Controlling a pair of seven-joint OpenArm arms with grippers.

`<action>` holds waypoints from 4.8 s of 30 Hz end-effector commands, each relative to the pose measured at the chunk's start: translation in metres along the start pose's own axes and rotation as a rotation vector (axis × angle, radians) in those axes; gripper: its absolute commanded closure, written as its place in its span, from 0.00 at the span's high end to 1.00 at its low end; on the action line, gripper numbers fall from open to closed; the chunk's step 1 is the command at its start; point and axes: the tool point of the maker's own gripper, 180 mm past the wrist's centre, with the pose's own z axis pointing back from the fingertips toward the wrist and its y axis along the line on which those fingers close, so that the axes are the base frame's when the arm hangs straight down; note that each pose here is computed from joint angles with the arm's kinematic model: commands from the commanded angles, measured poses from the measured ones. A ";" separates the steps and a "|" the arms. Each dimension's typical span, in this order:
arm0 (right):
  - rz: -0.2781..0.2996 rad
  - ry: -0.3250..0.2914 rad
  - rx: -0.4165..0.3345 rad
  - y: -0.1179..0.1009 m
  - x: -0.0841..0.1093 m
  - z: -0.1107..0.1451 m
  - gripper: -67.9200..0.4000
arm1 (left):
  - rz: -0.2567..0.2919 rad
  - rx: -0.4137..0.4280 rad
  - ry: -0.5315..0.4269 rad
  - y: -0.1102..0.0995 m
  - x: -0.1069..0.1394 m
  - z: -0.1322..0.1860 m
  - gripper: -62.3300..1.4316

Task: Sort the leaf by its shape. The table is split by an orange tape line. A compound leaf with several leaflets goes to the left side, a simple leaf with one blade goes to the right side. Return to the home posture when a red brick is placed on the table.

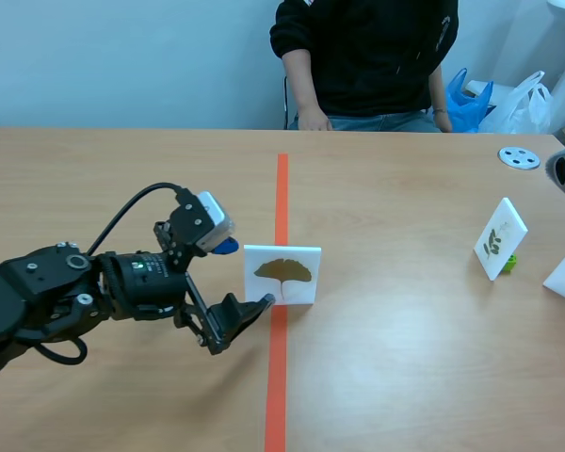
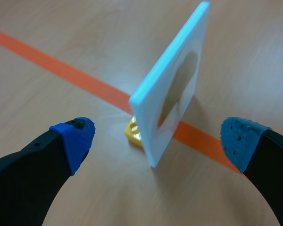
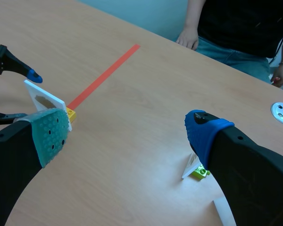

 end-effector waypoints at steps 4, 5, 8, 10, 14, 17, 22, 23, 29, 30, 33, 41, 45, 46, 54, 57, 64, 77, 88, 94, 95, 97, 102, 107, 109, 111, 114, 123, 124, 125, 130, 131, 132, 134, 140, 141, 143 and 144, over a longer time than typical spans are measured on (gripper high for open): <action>0.013 -0.025 -0.001 -0.003 0.008 0.000 0.75 | -0.064 -0.059 -0.027 -0.017 0.016 -0.020 0.91; 0.014 -0.025 -0.001 -0.003 0.008 0.000 0.75 | -0.063 -0.066 -0.026 -0.019 0.016 -0.023 0.91; 0.020 -0.019 -0.003 -0.003 0.007 0.000 0.75 | -0.051 -0.066 -0.025 -0.023 0.014 -0.028 0.91; 0.026 -0.013 -0.005 -0.003 0.006 0.000 0.75 | -0.046 -0.066 -0.028 -0.024 0.014 -0.030 0.91; 0.025 -0.013 -0.006 -0.003 0.006 0.000 0.75 | -0.064 -0.065 -0.027 -0.025 0.012 -0.031 0.91; 0.024 -0.014 -0.006 -0.003 0.006 0.000 0.75 | -0.066 -0.051 -0.025 -0.022 0.010 -0.031 0.75; 0.024 -0.014 -0.006 -0.003 0.006 0.000 0.75 | -0.074 -0.023 -0.033 -0.017 0.012 -0.031 0.60; 0.024 -0.014 -0.006 -0.003 0.006 0.000 0.75 | -0.074 -0.023 -0.033 -0.017 0.012 -0.031 0.60; 0.024 -0.014 -0.006 -0.003 0.006 0.000 0.75 | -0.071 -0.022 -0.034 -0.017 0.012 -0.031 0.34; 0.024 -0.014 -0.006 -0.003 0.006 0.000 0.75 | -0.071 -0.022 -0.034 -0.017 0.012 -0.031 0.31; 0.024 -0.014 -0.006 -0.003 0.006 0.000 0.75 | -0.071 -0.022 -0.035 -0.017 0.012 -0.031 0.25; 0.024 -0.014 -0.006 -0.003 0.006 0.000 0.75 | -0.071 -0.022 -0.041 -0.017 0.013 -0.031 0.20; 0.024 -0.014 -0.006 -0.003 0.006 0.000 0.75 | -0.071 -0.022 -0.046 -0.017 0.014 -0.031 0.20; 0.024 -0.014 -0.006 -0.003 0.006 0.000 0.75 | -0.071 -0.022 -0.049 -0.017 0.015 -0.031 0.20; 0.024 -0.014 -0.006 -0.003 0.006 0.000 0.75 | -0.071 -0.022 -0.055 -0.017 0.016 -0.031 0.10; 0.024 -0.014 -0.006 -0.003 0.006 0.000 0.75 | -0.071 -0.022 -0.055 -0.017 0.016 -0.031 0.10; 0.024 -0.014 -0.006 -0.003 0.006 0.000 0.75 | -0.071 -0.003 -0.043 -0.008 0.010 -0.024 0.10; 0.024 -0.014 -0.006 -0.003 0.006 0.000 0.75 | 0.219 0.309 -0.053 0.099 -0.008 0.058 0.10; 0.024 -0.014 -0.006 -0.003 0.006 0.000 0.75 | 0.292 0.620 -0.041 0.180 -0.039 0.172 0.10; 0.024 -0.014 -0.006 -0.003 0.006 0.000 0.75 | 0.299 0.735 0.004 0.199 -0.056 0.211 0.10; 0.024 -0.015 -0.006 -0.003 0.006 0.000 0.75 | 0.304 0.762 0.017 0.201 -0.062 0.218 0.10; 0.024 -0.016 -0.006 -0.003 0.006 0.000 0.75 | 0.313 0.803 0.031 0.204 -0.071 0.229 0.10; 0.024 -0.022 -0.006 -0.003 0.007 0.000 0.75 | 0.336 0.865 0.047 0.210 -0.085 0.250 0.10; 0.024 -0.022 -0.006 -0.003 0.007 0.000 0.75 | 0.361 0.915 0.062 0.214 -0.097 0.266 0.10; 0.024 -0.022 -0.006 -0.003 0.007 0.000 0.75 | 0.368 0.935 0.064 0.216 -0.101 0.273 0.10; 0.024 -0.023 -0.006 -0.003 0.007 0.000 0.75 | 0.376 0.951 0.070 0.217 -0.105 0.278 0.10; 0.024 -0.026 -0.006 -0.003 0.008 0.000 0.75 | 0.375 0.982 0.073 0.218 -0.110 0.285 0.11; 0.024 -0.029 -0.006 -0.003 0.008 0.000 0.75 | 0.399 1.025 0.110 0.214 -0.127 0.292 0.11; 0.024 -0.031 -0.006 -0.003 0.009 0.000 0.75 | 0.401 1.027 0.108 0.214 -0.128 0.292 0.11; 0.024 -0.034 -0.006 -0.003 0.009 0.000 0.75 | 0.403 1.027 0.105 0.213 -0.129 0.292 0.11; 0.024 -0.034 -0.006 -0.003 0.009 0.000 0.75 | 0.420 1.020 0.095 0.209 -0.130 0.284 0.11; 0.024 -0.034 -0.006 -0.003 0.009 0.000 0.75 | 0.425 1.017 0.095 0.207 -0.131 0.282 0.11; 0.024 -0.034 -0.006 -0.003 0.009 0.000 0.75 | 0.430 1.016 0.092 0.206 -0.132 0.279 0.12; 0.024 -0.037 -0.006 -0.003 0.010 0.000 0.75 | 0.435 1.029 0.098 0.203 -0.135 0.278 0.21; 0.027 -0.043 -0.007 -0.004 0.012 0.000 0.75 | 0.416 1.020 0.116 0.198 -0.138 0.273 0.60; 0.027 -0.043 -0.007 -0.004 0.012 0.000 0.75 | 0.415 1.020 0.116 0.198 -0.138 0.274 0.64; 0.027 -0.042 -0.007 -0.004 0.011 0.000 0.75 | 0.415 1.020 0.117 0.198 -0.138 0.274 0.70; 0.027 -0.042 -0.007 -0.004 0.011 0.000 0.75 | 0.415 1.021 0.116 0.198 -0.138 0.274 0.73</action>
